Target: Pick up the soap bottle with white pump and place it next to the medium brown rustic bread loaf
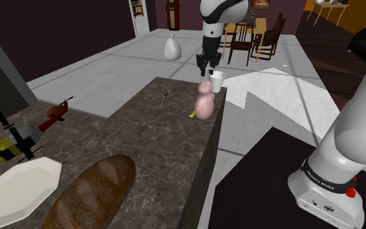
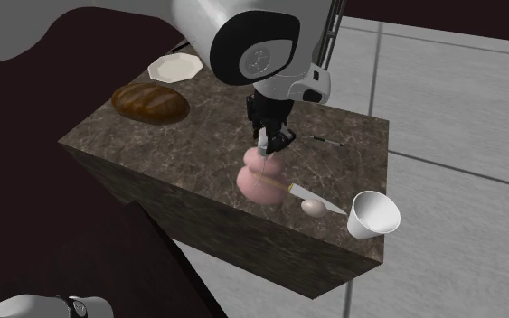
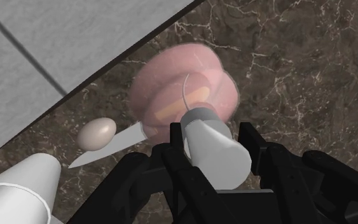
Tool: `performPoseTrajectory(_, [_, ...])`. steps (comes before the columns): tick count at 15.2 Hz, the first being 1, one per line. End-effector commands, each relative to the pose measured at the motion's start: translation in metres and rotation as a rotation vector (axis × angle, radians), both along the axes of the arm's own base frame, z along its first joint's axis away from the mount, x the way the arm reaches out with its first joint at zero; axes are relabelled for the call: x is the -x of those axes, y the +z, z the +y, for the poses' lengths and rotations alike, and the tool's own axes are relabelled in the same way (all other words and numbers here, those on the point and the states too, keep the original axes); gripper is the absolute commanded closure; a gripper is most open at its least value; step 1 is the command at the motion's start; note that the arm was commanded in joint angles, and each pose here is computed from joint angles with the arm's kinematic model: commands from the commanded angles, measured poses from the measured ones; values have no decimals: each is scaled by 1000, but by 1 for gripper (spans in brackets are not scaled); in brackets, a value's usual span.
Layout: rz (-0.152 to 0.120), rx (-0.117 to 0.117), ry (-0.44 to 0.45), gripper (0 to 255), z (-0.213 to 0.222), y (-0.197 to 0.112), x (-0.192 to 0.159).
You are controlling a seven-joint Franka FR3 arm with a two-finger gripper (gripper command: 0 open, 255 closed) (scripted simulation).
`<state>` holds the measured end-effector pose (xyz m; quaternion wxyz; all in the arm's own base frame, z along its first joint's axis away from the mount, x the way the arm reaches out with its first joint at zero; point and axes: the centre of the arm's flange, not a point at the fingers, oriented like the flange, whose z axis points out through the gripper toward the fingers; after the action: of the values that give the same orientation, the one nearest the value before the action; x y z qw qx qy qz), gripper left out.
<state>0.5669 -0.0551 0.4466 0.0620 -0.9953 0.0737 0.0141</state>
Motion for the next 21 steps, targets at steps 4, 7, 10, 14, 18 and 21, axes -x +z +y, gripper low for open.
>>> performPoseTrajectory(4, [2,-1,0,255,0,15,0])
performPoseTrajectory(7, [2,-1,0,255,0,31,0])
performPoseTrajectory(10, [2,-1,0,255,0,47,0])
performPoseTrajectory(14, [2,-1,0,255,0,68,0])
performPoseTrajectory(18, [2,-1,0,255,0,89,0])
performPoseTrajectory(21, [2,-1,0,255,0,105,0])
